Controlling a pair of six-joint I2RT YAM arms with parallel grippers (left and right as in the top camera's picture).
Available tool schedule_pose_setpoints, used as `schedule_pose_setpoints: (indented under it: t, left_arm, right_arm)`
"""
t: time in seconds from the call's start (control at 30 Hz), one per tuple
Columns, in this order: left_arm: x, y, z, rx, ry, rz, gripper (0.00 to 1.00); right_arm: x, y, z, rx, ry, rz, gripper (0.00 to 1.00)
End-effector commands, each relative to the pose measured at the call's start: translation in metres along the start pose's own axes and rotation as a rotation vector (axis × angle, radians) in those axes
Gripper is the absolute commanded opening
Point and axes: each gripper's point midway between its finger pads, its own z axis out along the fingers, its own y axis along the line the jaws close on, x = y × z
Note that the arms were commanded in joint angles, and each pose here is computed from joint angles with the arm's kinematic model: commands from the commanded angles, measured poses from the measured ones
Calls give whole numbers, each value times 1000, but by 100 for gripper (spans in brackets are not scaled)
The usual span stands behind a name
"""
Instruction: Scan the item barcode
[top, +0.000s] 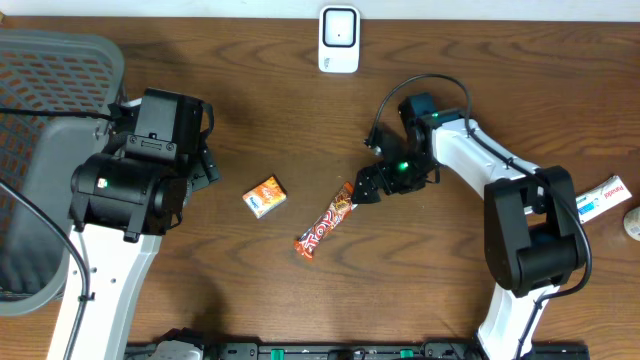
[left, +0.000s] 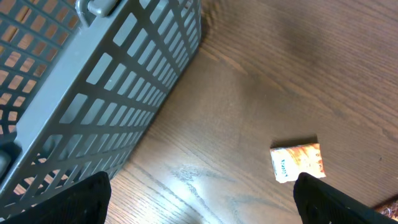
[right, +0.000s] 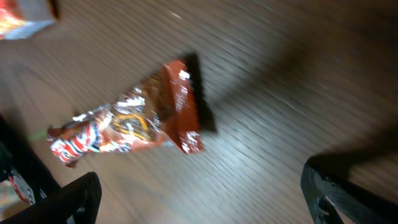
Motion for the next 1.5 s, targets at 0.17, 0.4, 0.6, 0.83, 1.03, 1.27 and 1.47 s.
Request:
schedule_pose_setpoints:
  t: [0.17, 0.4, 0.6, 0.83, 1.03, 1.27, 1.47]
  left_arm:
    - [-1, 3, 1, -15, -5, 6, 94]
    - [-1, 3, 1, -15, -5, 6, 94]
    - [-1, 3, 1, -16, -4, 7, 94]
    - [-1, 3, 1, -16, -4, 6, 94]
    - [-1, 3, 1, -15, -5, 6, 94]
    - [-1, 3, 1, -15, -5, 6, 94]
    - [-1, 3, 1, -16, -4, 7, 94]
  right_arm:
    - [24, 12, 34, -52, 60, -37, 99]
    - [33, 18, 54, -83, 118, -37, 99]
    - [38, -3, 71, -11, 152, -10, 93]
    - [25, -14, 78, 45, 108, -20, 45]
    - [18, -7, 83, 47, 89, -26, 1]
    - [-3, 10, 51, 60, 69, -29, 1]
    - [-19, 26, -36, 257, -6, 6, 1]
